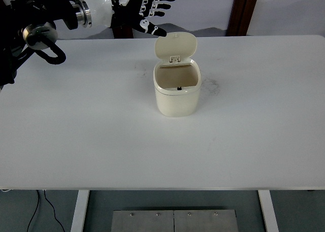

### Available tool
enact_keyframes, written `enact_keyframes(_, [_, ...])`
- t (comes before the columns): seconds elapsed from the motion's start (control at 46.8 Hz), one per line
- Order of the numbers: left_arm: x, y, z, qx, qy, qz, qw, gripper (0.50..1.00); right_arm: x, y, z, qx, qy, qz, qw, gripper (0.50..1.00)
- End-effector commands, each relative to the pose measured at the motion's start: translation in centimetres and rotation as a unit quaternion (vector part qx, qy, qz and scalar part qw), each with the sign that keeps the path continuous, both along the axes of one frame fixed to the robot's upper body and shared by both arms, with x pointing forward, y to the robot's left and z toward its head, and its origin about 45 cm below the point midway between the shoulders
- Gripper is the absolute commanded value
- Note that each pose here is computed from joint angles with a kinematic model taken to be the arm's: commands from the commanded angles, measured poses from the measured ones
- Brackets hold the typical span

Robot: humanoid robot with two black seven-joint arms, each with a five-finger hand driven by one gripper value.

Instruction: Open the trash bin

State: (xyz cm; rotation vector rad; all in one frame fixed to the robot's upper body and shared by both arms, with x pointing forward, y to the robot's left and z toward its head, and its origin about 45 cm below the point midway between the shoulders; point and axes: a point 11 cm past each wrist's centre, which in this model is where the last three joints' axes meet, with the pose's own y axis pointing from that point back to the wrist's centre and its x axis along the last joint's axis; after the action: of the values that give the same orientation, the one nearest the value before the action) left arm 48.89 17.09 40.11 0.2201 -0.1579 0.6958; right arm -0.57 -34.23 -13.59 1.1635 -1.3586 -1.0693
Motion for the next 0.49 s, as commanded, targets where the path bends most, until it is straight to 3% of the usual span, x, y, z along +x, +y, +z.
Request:
enact_keyframes(0.0, [0.9, 2.6, 0.6, -0.042, 0.012, 0.039, 0.998, 1.000, 0.0, 0.0, 0.0, 0.000, 0.000, 0.000, 1.000, 0.991])
enact_keyframes(0.192, [2.4, 9.3, 0.1, -0.145, 0.046, 0.136, 0.979, 1.000, 0.0, 0.0, 0.0, 0.000, 0.000, 0.000, 1.000, 0.991])
enact_keyframes(0.47, [2.0, 17.2, -4.5, -0.238, 0.086, 0.238, 0.938, 1.000, 0.0, 0.0, 0.0, 0.000, 0.000, 0.000, 1.000, 0.993])
